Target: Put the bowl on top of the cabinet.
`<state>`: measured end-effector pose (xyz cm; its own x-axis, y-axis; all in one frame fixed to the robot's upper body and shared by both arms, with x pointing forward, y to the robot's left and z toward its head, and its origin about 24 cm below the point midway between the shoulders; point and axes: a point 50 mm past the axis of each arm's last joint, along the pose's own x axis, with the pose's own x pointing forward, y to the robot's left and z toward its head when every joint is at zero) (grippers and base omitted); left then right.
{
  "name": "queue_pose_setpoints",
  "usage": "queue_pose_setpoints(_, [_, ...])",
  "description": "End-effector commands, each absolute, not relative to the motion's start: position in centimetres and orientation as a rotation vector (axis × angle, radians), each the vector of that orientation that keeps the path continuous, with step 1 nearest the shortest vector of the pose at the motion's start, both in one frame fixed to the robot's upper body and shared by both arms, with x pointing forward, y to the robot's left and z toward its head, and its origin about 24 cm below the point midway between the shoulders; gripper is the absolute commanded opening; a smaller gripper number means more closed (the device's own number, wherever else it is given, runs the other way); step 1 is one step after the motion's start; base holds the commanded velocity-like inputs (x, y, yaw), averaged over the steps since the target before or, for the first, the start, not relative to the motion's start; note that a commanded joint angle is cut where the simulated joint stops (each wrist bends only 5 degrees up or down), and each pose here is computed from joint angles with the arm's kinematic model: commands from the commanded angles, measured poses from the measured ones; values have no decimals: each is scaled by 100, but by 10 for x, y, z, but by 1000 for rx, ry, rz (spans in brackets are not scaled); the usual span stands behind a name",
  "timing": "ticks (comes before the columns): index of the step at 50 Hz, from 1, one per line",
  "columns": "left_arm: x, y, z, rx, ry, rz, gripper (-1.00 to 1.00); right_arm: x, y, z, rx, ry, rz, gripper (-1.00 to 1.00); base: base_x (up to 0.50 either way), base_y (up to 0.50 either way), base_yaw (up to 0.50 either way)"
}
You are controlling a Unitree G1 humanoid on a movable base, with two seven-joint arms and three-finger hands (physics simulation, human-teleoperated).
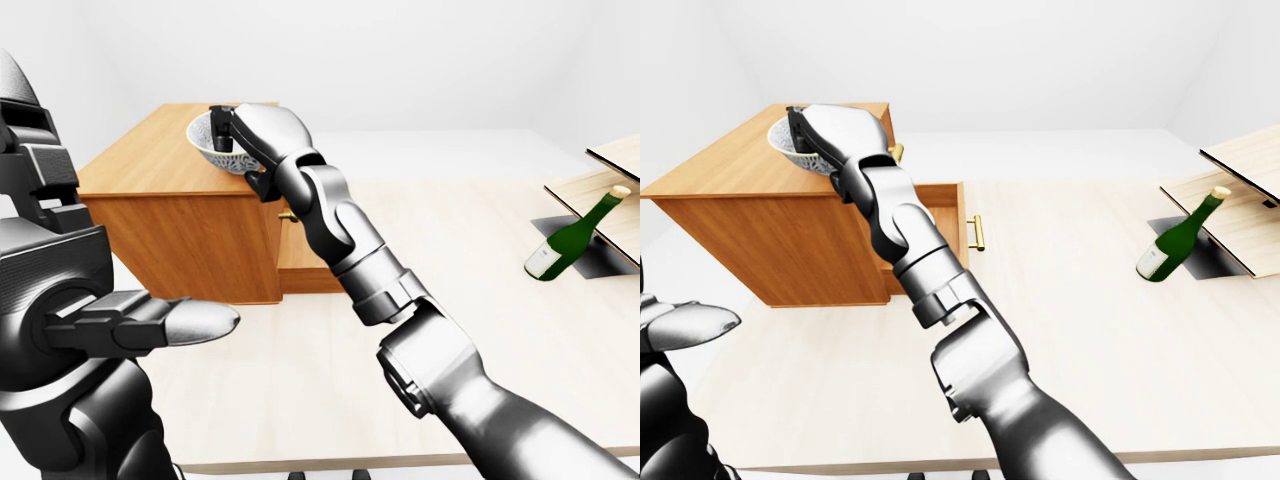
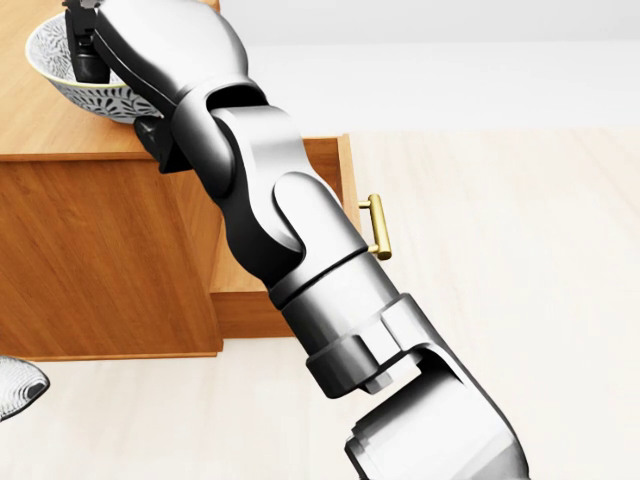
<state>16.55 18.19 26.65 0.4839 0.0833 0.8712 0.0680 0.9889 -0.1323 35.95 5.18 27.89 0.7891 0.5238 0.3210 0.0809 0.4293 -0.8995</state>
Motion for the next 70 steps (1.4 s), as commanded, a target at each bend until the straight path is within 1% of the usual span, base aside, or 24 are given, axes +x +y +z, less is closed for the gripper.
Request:
queue_pose_setpoints(1, [166,184,267,-167,-1065,18,100,354,59,283,-1094,-664,298,-100,0,0,0])
queue_pose_setpoints(15, [165,184,268,-176,-1070,19,100,351,64,278,-1087,-661,317,-100,0,0,0])
queue_pose_setpoints(45, [165,185,270,-181,-1081,24,100,362,65,256,-1089,-590,310,-100,0,0,0])
queue_pose_setpoints(46, [165,185,270,-182,-1081,24,100,361,65,255,-1093,-588,314,-80,0,0,0])
queue_pose_setpoints(47, [165,185,269,-181,-1080,24,100,361,65,255,-1095,-589,314,-18,0,0,0])
queue_pose_setpoints(48, [165,185,270,-182,-1081,23,100,361,65,255,-1096,-590,315,73,0,0,0])
queue_pose_setpoints(49, [164,185,270,-182,-1081,23,100,361,65,255,-1098,-590,315,100,0,0,0])
queue_pose_setpoints(56, [163,184,271,-189,-1091,16,100,358,66,260,-1100,-606,325,100,0,0,0])
queue_pose_setpoints(70, [167,183,266,-175,-1059,14,100,346,70,279,-1094,-671,347,100,0,0,0])
